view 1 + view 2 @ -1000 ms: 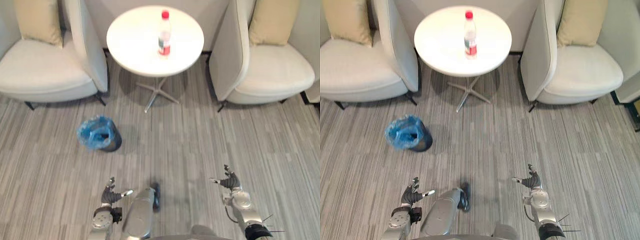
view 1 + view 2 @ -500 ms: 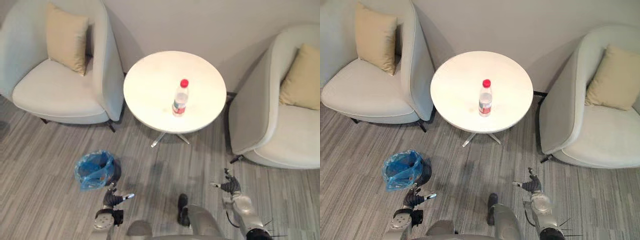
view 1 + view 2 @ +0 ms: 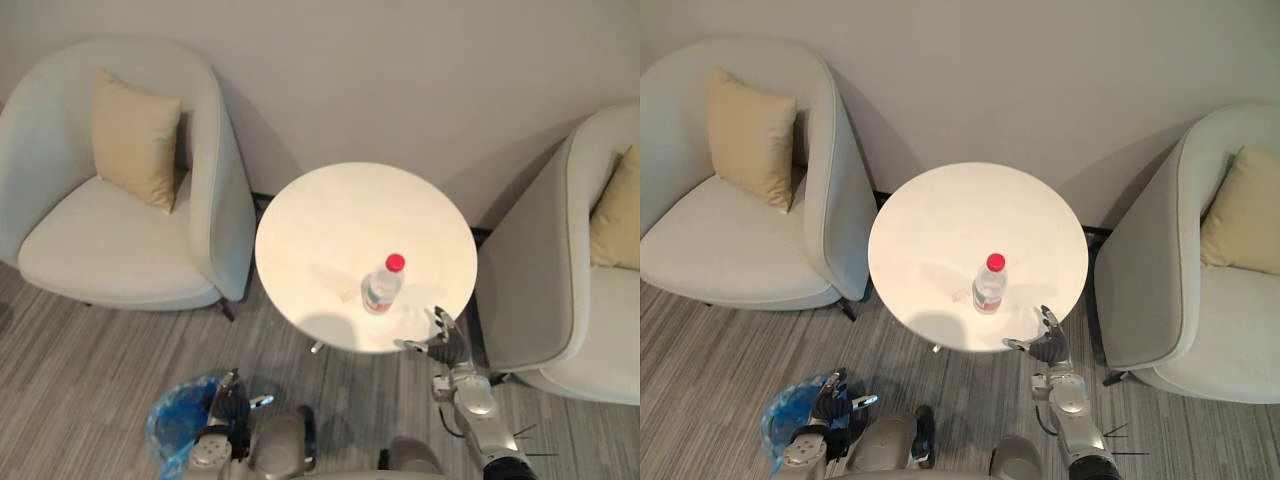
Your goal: Gather rubbish on tea table into small bin, then transfer packed bag to large trash can.
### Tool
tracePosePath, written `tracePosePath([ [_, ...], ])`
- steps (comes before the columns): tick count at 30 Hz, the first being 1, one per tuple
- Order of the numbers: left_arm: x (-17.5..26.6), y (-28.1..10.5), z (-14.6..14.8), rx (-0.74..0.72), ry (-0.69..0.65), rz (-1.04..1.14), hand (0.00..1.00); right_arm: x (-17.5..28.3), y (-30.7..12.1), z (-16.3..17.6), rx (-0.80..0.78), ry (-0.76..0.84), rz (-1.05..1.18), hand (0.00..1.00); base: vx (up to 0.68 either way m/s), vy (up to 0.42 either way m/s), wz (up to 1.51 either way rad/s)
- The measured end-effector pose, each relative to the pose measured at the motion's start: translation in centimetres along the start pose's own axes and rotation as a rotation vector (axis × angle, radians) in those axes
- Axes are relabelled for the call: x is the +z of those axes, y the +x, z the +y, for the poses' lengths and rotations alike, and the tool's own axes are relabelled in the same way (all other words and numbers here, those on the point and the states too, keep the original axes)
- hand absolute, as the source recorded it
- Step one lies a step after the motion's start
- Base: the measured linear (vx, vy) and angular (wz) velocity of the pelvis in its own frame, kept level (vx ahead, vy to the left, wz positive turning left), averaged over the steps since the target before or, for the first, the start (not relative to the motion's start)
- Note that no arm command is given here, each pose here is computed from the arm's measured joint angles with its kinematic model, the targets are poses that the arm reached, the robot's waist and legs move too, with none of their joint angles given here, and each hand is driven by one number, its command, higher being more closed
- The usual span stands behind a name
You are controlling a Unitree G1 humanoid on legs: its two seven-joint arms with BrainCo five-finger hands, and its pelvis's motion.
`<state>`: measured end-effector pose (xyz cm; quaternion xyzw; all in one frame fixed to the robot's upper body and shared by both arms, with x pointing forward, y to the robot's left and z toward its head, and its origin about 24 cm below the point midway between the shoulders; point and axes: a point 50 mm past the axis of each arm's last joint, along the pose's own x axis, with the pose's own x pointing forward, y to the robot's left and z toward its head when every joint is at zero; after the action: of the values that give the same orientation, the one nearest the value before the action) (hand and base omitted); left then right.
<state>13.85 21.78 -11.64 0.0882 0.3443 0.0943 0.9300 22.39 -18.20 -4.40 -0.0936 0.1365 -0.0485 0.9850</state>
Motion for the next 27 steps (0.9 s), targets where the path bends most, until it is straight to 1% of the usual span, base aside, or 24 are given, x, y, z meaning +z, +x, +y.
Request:
tracePosePath([
  [2, 0.1, 0.1, 0.2, 0.003, 0.004, -0.007, 0.0, 1.3, 0.2, 0.4, 0.021, -0.015, -0.066, 0.0, 0.23, -0.039, 0.28],
  [5, 0.0, -0.1, 0.4, 0.006, 0.007, -0.011, 0.0, 1.9, 0.3, 0.7, 0.04, -0.028, -0.097, 0.0, 0.26, -0.131, 0.36],
  [7, -0.5, -0.3, -0.7, -0.018, -0.011, 0.004, 0.0, 2.2, 0.5, 0.6, 0.058, -0.052, -0.113, 0.0, 0.2, -0.141, 0.13],
  [9, -1.0, -0.7, -1.1, -0.024, -0.019, 0.021, 0.0, 2.6, 0.6, 1.0, 0.086, -0.084, -0.134, 0.0, 0.17, -0.113, 0.0],
  [14, -1.5, -0.9, -1.8, -0.057, 0.024, 0.037, 0.0, 2.1, 0.1, 1.7, 0.147, -0.125, -0.125, 0.0, 0.1, -0.07, 0.11],
  [16, -1.6, -0.9, -2.0, -0.063, 0.022, 0.039, 0.0, 1.7, -0.2, 1.9, 0.159, -0.136, -0.114, 0.0, 0.02, -0.011, 0.11],
  [19, -1.7, -0.9, -2.1, -0.066, 0.026, 0.044, 0.0, 1.5, -0.5, 2.7, 0.209, -0.166, -0.113, 0.0, 0.0, 0.01, 0.05],
  [27, -2.1, -1.0, -1.8, -0.064, 0.039, 0.055, 0.0, 0.5, -0.9, 3.9, 0.266, -0.22, -0.08, 0.0, -0.05, 0.001, 0.11],
])
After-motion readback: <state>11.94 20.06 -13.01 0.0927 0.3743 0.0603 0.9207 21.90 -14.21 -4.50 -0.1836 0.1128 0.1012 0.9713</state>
